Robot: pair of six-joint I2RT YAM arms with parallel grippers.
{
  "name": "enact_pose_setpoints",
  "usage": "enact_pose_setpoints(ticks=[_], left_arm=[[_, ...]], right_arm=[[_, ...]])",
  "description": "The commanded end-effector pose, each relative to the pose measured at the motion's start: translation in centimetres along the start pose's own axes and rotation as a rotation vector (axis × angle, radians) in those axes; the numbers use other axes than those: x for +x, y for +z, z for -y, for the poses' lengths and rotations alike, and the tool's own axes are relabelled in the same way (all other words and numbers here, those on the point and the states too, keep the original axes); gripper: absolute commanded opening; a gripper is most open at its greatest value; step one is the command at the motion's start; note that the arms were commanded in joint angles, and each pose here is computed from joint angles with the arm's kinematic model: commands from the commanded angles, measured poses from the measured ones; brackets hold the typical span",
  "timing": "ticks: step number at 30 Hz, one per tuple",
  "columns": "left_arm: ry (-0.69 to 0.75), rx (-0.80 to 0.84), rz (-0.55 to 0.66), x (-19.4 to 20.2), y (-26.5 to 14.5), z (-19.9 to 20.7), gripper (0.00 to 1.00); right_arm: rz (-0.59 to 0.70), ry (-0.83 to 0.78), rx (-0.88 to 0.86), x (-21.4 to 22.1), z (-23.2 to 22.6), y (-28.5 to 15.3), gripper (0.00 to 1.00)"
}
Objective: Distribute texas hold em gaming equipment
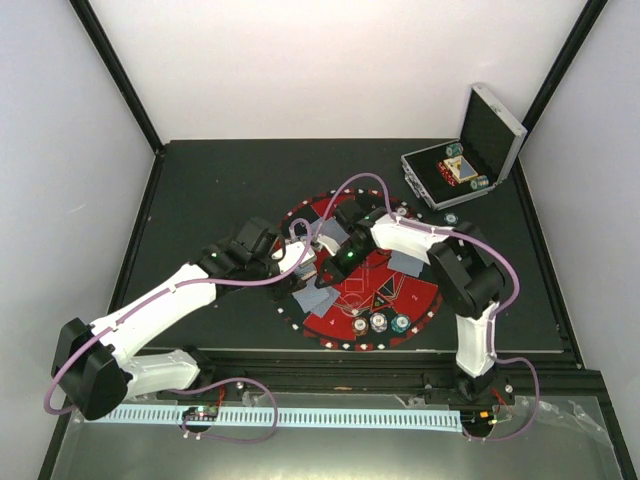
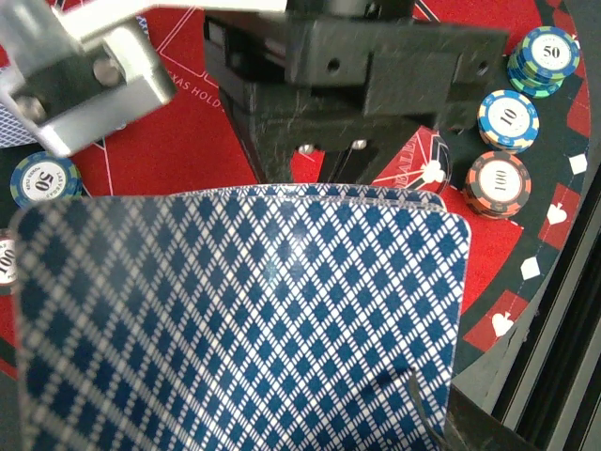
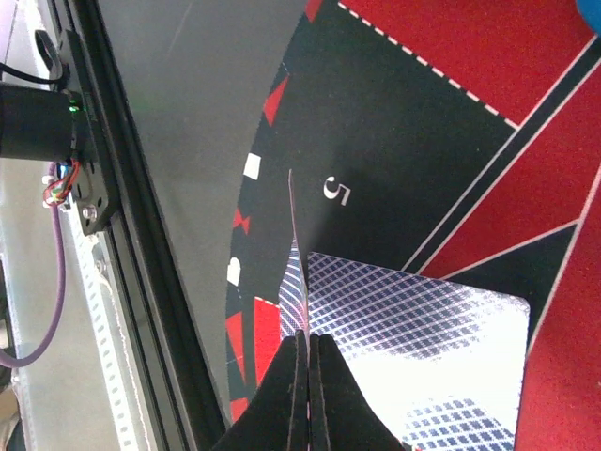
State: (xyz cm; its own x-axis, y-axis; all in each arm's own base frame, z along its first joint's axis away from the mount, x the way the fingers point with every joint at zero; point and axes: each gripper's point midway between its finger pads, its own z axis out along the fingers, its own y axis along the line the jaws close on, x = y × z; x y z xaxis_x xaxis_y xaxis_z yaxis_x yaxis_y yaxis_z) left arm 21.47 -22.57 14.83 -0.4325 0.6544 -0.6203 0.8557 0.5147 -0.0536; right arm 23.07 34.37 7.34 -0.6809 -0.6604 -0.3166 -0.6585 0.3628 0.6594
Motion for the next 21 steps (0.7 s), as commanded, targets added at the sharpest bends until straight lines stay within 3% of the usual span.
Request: enact_pose_setpoints(ticks=[1, 11, 21], left_arm=[[0.005, 0.001, 0.043, -0.8, -0.5, 0.0, 0.39], [0.006, 0.008, 0.046, -0.9, -0.5, 0.1, 0.40], [0.008, 0.015, 0.049, -0.9, -0.5, 0.2, 0.39]], right_arm=[[-0.021, -0.026, -0.011, -0.3, 0.1, 0.8, 0.01], [-0.074, -0.009, 0.170, -0.3, 4.1, 1.4, 0.01], [-0.095, -0.024, 0.224, -0.6, 5.5, 1.6, 0.03]])
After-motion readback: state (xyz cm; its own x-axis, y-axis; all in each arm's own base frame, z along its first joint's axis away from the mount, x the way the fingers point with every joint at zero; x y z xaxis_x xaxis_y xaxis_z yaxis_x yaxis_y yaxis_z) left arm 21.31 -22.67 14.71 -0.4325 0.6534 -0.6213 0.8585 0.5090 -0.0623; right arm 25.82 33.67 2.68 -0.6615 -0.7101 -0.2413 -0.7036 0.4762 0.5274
